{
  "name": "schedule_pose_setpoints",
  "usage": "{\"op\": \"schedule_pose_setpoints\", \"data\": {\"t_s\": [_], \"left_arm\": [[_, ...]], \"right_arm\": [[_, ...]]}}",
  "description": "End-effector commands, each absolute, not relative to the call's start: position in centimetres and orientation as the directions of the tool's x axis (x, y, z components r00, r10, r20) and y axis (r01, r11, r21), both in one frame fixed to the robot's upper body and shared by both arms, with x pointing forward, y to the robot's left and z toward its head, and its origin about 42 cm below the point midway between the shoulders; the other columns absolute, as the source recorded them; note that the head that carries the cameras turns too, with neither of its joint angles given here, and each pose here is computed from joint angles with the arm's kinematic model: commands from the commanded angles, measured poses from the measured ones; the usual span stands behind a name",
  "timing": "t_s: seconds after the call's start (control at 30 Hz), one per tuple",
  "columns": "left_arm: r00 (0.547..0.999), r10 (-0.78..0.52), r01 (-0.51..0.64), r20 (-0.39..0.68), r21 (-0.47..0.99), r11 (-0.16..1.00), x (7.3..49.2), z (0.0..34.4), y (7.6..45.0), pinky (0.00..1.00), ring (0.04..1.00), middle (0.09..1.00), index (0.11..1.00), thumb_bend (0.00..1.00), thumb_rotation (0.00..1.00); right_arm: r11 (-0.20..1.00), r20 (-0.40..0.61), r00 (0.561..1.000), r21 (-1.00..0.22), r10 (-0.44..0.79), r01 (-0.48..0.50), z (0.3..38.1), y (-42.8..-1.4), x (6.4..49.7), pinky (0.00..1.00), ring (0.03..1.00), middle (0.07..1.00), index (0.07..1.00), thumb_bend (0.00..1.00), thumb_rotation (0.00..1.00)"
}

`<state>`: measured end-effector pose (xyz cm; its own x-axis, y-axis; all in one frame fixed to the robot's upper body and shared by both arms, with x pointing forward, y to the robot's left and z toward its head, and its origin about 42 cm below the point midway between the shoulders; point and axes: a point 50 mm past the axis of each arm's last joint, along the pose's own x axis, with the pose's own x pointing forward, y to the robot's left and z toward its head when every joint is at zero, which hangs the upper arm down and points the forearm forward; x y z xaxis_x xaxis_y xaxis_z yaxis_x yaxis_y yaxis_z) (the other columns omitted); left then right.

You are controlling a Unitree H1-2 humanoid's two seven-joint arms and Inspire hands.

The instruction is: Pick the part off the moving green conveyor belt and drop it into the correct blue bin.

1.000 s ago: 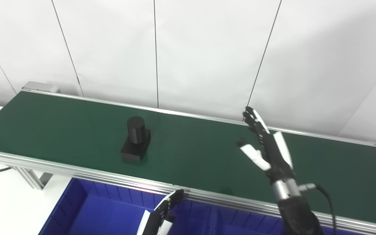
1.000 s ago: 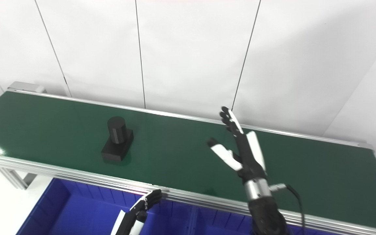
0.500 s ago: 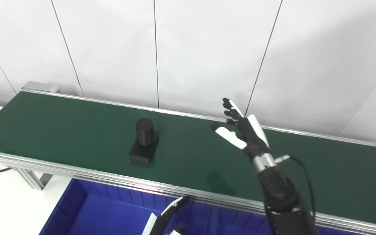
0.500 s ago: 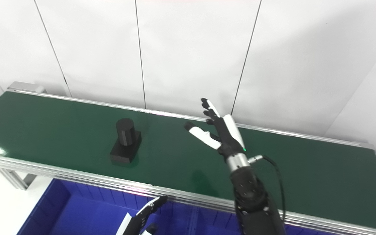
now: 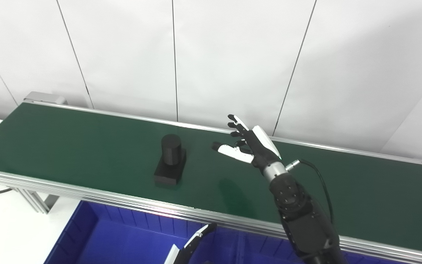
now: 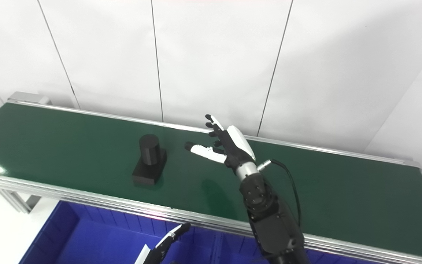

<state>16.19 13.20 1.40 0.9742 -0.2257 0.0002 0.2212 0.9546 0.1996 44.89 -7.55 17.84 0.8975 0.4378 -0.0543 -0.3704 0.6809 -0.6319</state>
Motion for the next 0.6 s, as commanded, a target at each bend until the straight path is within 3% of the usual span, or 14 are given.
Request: {"op": "schedule_pose_setpoints", "data": {"t_s": [0.0,0.33,0.57], "left_arm": [[0.973,-0.219,0.203,0.073,0.180,0.963,16.5,2.5,13.0,0.93,0.915,0.895,0.874,0.79,1.00],[0.975,-0.213,0.199,0.068,0.170,0.965,16.2,2.5,12.8,0.93,0.911,0.890,0.866,0.80,1.00],[0.976,-0.208,0.198,0.061,0.141,0.970,16.0,2.5,12.6,0.95,0.916,0.888,0.862,0.86,1.00]], "right_arm": [[0.675,0.003,0.893,-0.656,0.450,-0.338,20.6,-5.9,46.0,0.74,0.879,0.944,0.980,0.85,0.74],[0.631,-0.027,0.890,-0.696,0.455,-0.343,20.6,-3.9,46.8,0.76,0.886,0.944,0.976,0.90,0.68],[0.603,-0.058,0.878,-0.705,0.475,-0.373,20.1,-2.1,47.5,0.76,0.876,0.934,0.970,0.97,0.59]]}}
